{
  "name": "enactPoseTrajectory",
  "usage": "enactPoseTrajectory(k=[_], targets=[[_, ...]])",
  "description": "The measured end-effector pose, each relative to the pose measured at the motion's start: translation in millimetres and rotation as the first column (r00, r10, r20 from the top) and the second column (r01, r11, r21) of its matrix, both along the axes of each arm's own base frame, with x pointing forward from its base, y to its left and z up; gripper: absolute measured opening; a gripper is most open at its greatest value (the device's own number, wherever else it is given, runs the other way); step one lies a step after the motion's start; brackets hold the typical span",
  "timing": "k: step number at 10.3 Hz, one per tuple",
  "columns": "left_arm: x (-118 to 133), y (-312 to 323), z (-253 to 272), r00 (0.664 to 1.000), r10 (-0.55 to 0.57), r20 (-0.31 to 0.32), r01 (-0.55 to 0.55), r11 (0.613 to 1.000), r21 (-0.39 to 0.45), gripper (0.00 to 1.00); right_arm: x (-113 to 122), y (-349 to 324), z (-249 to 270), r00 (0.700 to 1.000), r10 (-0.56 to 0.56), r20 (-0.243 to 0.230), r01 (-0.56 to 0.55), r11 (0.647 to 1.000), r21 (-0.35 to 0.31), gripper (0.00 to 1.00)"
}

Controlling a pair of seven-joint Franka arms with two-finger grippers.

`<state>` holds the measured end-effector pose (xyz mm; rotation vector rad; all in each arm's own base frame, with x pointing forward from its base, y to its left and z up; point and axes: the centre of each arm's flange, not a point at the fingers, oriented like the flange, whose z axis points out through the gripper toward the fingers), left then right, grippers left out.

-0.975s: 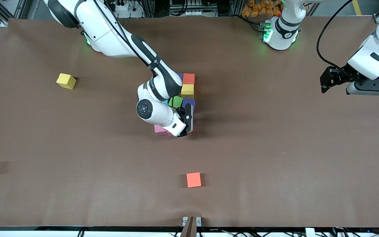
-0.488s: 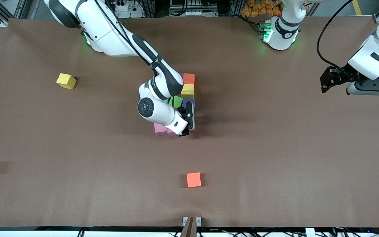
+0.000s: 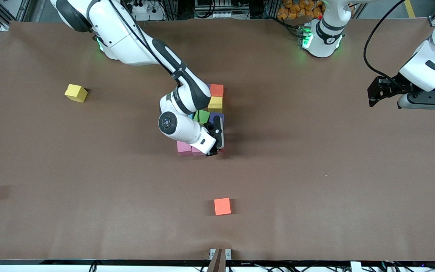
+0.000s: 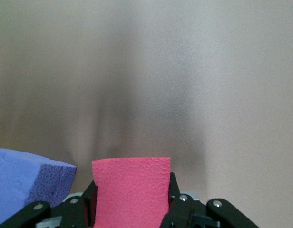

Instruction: Form number 2 with 11 blocks

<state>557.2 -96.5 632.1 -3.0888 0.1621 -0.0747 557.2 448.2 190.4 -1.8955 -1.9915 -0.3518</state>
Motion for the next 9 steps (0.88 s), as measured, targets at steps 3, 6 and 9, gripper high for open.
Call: enactPoseTrajectory(k=[3, 6, 9], targets=[[0.0, 0.0, 0.0, 1.000, 0.000, 0.000, 0.000, 1.000, 0.000, 0.75, 0.1, -0.2, -0.1, 1.000, -0.001, 0.000, 0.001, 1.000, 0.000, 0.56], [0.0, 0.0, 0.0, 1.000, 0.000, 0.000, 0.000, 1.000, 0.000, 0.75, 0.9, -1.8, -0.5, 1.000, -0.013, -0.008, 0.013, 1.000, 0.005, 0.56], [0.0, 0.0, 0.0, 1.000, 0.000, 0.000, 0.000, 1.000, -0.001, 0.75, 2.3, -4.8, -1.6, 0.999, -0.040, -0.025, 0.040, 0.999, 0.019, 0.56]])
